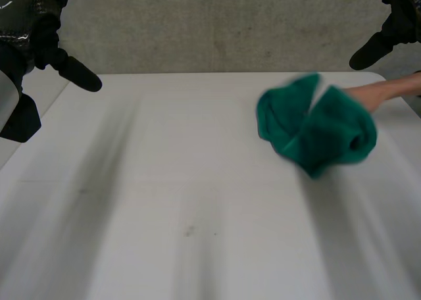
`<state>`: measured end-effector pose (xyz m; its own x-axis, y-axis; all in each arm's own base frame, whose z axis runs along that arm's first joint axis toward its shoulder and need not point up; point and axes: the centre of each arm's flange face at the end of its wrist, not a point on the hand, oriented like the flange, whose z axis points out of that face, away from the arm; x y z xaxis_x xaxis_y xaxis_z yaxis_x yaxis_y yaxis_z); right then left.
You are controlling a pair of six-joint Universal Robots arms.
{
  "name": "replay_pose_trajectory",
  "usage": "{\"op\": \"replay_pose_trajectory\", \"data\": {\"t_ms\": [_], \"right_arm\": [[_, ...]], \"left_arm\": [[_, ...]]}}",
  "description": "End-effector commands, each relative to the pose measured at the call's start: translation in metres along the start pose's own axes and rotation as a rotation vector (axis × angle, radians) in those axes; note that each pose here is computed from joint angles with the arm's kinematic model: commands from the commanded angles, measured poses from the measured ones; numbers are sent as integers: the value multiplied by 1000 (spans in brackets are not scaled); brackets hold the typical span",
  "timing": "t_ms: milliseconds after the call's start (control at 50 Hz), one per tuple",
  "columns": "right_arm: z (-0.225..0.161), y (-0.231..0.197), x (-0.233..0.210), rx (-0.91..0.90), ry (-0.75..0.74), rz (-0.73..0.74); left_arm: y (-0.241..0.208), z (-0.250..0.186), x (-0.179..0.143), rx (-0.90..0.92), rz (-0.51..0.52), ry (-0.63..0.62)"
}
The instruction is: Fold the towel.
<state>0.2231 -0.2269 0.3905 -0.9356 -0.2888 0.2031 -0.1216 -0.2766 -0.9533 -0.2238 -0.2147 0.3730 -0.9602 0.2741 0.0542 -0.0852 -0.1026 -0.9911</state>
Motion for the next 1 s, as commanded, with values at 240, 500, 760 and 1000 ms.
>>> {"op": "replay_pose_trajectory", "data": {"t_ms": [240, 500, 760, 1000], "right_arm": [[-1, -1, -1, 6, -12, 0], [-1, -1, -2, 5, -17, 0], [-3, 1, -14, 10, -108, -17], [-7, 40, -46, -117, -335, -306]], "left_arm": [[1, -1, 2, -4, 0, 8], [3, -2, 4, -12, 1, 15], [14, -6, 14, -47, 24, 51], [40, -24, 45, -122, 164, 186]]}}
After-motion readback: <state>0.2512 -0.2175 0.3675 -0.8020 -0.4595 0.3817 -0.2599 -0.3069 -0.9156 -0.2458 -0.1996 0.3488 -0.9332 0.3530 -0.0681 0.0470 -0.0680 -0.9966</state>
